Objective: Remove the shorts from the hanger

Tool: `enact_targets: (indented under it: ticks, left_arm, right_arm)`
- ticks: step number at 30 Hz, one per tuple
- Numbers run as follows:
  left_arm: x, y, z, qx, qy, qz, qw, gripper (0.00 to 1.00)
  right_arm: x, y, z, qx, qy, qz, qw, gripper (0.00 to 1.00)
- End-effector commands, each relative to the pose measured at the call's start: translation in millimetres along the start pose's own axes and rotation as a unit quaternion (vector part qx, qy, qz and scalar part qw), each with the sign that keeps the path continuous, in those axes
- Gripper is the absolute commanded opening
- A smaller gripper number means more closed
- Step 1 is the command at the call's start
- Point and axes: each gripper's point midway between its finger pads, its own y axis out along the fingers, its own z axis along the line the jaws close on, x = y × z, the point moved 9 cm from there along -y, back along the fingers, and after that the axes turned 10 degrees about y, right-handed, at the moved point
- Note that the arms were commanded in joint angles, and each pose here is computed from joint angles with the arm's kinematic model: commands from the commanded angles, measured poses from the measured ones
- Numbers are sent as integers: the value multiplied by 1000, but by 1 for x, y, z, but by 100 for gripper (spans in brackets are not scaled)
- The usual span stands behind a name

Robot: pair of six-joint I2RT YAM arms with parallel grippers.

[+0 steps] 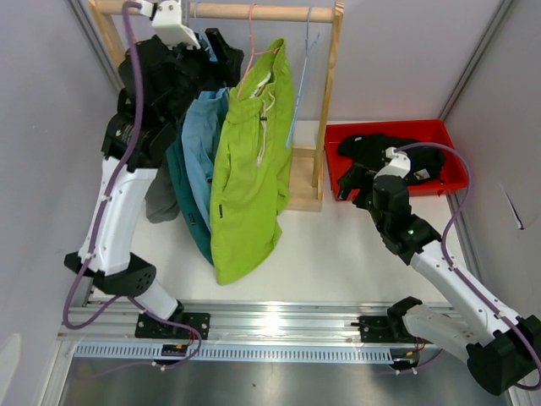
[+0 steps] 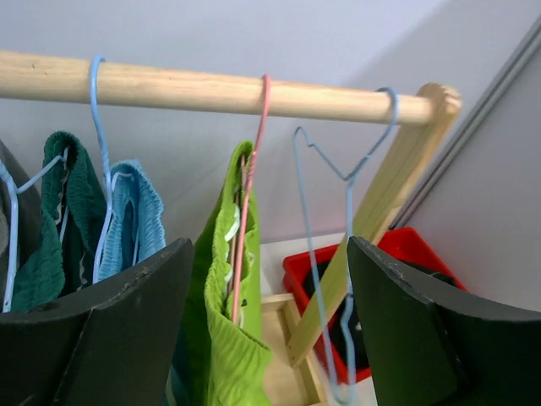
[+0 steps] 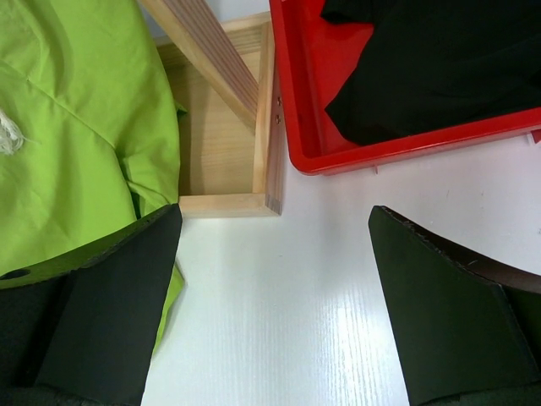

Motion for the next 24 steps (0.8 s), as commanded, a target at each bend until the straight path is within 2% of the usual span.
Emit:
enact_targets:
  ticks: [1, 9, 16, 18, 19, 21, 22, 24]
  left_arm:
    - [-42, 37, 8, 9, 23, 60, 998, 79]
    - [-69, 75, 13, 6, 23, 77, 997, 76]
    - [-85, 89, 15, 7, 17, 100, 995, 71]
    - [-92, 91, 15, 7, 17, 108, 994, 66]
    - [-93, 92, 15, 7, 16, 108, 994, 58]
    - [-97, 93, 15, 7, 16, 113, 993, 51]
    - [-96, 93, 15, 7, 15, 110, 994, 41]
    - [-97, 94, 14, 4, 16, 111, 994, 33]
  right_arm:
    - [8, -8, 2, -2, 15, -27, 1000, 99]
    - [4, -13, -6, -15, 10, -26, 1000, 100]
    - [1, -14, -10, -23, 8, -27, 999, 99]
    - [0, -12, -11, -25, 6, -26, 999, 99]
    - [-1, -12, -11, -25, 7, -25, 999, 99]
    - [-3, -10, -12, -24, 6, -22, 999, 99]
    - [-4, -10, -11, -25, 7, -22, 999, 100]
    - [-6, -8, -12, -25, 6, -19, 999, 99]
